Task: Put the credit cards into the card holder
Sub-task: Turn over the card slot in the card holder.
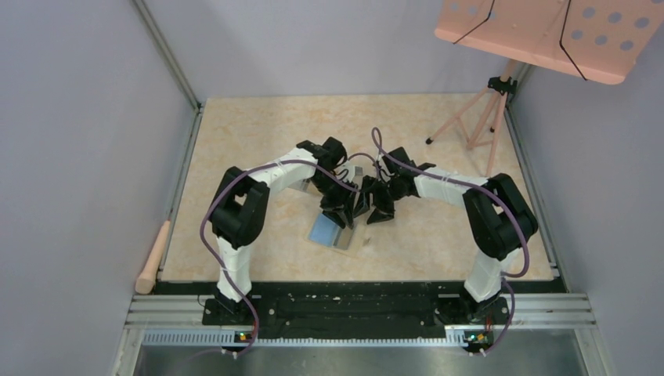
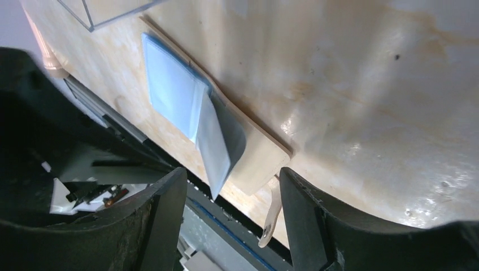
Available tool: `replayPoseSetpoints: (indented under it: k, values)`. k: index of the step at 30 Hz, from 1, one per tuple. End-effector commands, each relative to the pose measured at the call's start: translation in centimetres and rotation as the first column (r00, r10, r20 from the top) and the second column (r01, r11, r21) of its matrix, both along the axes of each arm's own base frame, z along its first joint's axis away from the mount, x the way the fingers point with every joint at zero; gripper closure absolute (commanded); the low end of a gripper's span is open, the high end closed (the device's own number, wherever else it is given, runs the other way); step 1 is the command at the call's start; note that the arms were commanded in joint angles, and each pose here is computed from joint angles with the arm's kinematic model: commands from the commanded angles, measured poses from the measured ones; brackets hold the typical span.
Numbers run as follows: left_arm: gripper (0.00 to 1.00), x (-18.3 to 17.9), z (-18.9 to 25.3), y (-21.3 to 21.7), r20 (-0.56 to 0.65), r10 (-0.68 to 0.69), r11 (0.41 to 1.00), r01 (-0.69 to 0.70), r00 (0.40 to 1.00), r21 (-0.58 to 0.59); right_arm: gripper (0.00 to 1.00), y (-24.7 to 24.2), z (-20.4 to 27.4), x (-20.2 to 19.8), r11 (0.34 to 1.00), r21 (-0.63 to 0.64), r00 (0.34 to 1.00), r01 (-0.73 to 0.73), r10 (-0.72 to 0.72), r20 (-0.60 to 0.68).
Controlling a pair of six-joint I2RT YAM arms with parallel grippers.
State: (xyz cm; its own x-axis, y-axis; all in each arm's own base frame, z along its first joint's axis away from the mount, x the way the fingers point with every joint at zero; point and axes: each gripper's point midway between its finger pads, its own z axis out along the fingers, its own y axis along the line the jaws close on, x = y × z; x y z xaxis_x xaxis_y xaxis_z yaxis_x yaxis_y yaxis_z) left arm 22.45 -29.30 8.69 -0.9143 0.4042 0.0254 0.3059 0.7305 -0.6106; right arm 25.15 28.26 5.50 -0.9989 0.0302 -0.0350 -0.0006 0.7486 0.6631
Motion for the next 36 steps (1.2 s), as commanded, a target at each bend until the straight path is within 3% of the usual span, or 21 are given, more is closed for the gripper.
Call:
replayPoseSetpoints:
  k: [1, 9, 14, 17, 20, 27, 31, 36]
  values:
    - [0.58, 0.1, -0.6, -1.3, -0.025, -0.028, 0.997, 0.026, 0.999, -0.075, 0.38, -0.6, 1.7, 1.5, 0.999, 0.023, 0.996, 0.040, -0.042, 0.074]
    - [0.54, 3.7, 2.5, -1.5, 0.139, 0.014, 0.992, 0.003, 0.990, -0.127, 0.38, -0.7, 2.2, 2.3, 1.000, -0.005, 0.995, 0.015, -0.015, 0.102]
    - [0.53, 7.2, 4.9, 1.2, 0.167, 0.191, 0.958, -0.146, 0.967, -0.247, 0.40, 0.3, 2.8, 2.7, 0.998, -0.038, 0.991, -0.046, 0.050, 0.124]
    - [0.53, 9.4, 5.6, 4.2, 0.139, 0.324, 0.912, -0.269, 0.936, -0.309, 0.49, 1.5, 3.1, 2.5, 0.991, -0.068, 0.982, -0.112, 0.121, 0.145]
    - [0.54, 10.3, 4.4, 7.5, 0.108, 0.416, 0.884, -0.374, 0.903, -0.282, 0.59, 2.8, 3.4, 1.6, 0.983, -0.053, 0.971, -0.174, 0.180, 0.156]
    - [0.56, 6.3, -1.7, 11.8, 0.099, 0.442, 0.897, -0.435, 0.892, -0.079, 0.89, 3.0, -0.2, -1.9, 0.956, -0.053, 0.954, -0.287, 0.291, 0.069]
    - [0.60, 3.9, -3.9, 12.5, 0.082, 0.407, 0.913, -0.407, 0.910, -0.018, 0.98, 2.1, -2.6, -3.2, 0.946, -0.080, 0.949, -0.315, 0.315, -0.017]
    - [0.60, 2.4, -5.3, 11.9, 0.054, 0.350, 0.936, -0.351, 0.935, 0.010, 1.00, 1.5, -3.9, -3.3, 0.946, -0.126, 0.954, -0.299, 0.293, -0.061]
